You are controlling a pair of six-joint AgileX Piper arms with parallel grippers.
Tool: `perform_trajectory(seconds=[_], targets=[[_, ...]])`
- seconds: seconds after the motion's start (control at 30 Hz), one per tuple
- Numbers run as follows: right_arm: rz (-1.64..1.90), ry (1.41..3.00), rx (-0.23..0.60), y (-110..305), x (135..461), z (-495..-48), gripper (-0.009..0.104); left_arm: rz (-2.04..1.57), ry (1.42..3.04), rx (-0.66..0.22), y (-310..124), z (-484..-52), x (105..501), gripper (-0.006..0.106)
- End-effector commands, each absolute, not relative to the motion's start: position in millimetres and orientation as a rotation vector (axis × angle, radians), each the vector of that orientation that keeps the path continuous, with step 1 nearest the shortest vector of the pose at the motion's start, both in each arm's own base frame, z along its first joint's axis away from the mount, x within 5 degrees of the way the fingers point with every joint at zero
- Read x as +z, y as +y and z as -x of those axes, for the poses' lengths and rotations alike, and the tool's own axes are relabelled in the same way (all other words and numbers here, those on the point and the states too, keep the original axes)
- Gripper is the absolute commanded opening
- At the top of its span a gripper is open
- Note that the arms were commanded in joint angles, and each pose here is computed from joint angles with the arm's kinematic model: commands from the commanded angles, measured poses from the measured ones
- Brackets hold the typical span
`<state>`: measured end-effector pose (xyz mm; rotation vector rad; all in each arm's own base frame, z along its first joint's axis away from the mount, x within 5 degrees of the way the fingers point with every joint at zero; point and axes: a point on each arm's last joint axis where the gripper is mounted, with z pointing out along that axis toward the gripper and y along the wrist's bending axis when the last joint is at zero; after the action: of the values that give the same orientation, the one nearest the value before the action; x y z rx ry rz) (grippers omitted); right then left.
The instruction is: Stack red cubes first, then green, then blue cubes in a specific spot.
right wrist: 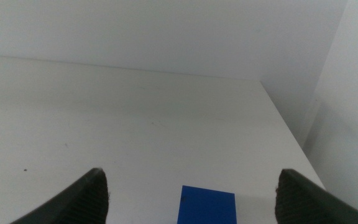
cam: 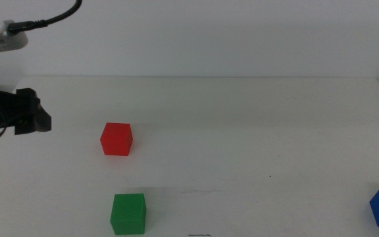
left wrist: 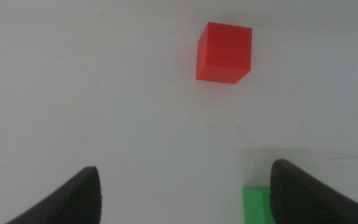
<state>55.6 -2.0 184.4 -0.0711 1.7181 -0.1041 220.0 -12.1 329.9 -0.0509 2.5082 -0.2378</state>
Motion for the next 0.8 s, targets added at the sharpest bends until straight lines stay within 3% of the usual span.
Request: perform_trajectory(seconds=[0.0,0.13,0.27,0.53,0.77], targets=[[0.08,1.601,-0.128,-2.1,198.7,-54.3,0.082,0.071,2.393,-0.262,-13.7,-229.1,344.9,0.091],[0.08,1.601,-0.128,-2.1,198.7,-54.3,0.082,0.047,2.394,-0.25,-13.4,-245.2,340.8,0.091],[0.08,1.601,-0.128,-2.1,198.7,-54.3,0.082,-0.034,2.496,-0.248,-16.9,-269.4,342.3,0.091],[0.08,1.601,-0.128,-2.1,198.7,-54.3,0.082,-0.154,2.611,-0.086,-59.5,-341.5,321.2,0.091],[0.08,1.601,-0.128,-2.1,198.7,-54.3,0.082,-0.242,2.712,-0.076,-96.7,-382.3,293.4,0.091]])
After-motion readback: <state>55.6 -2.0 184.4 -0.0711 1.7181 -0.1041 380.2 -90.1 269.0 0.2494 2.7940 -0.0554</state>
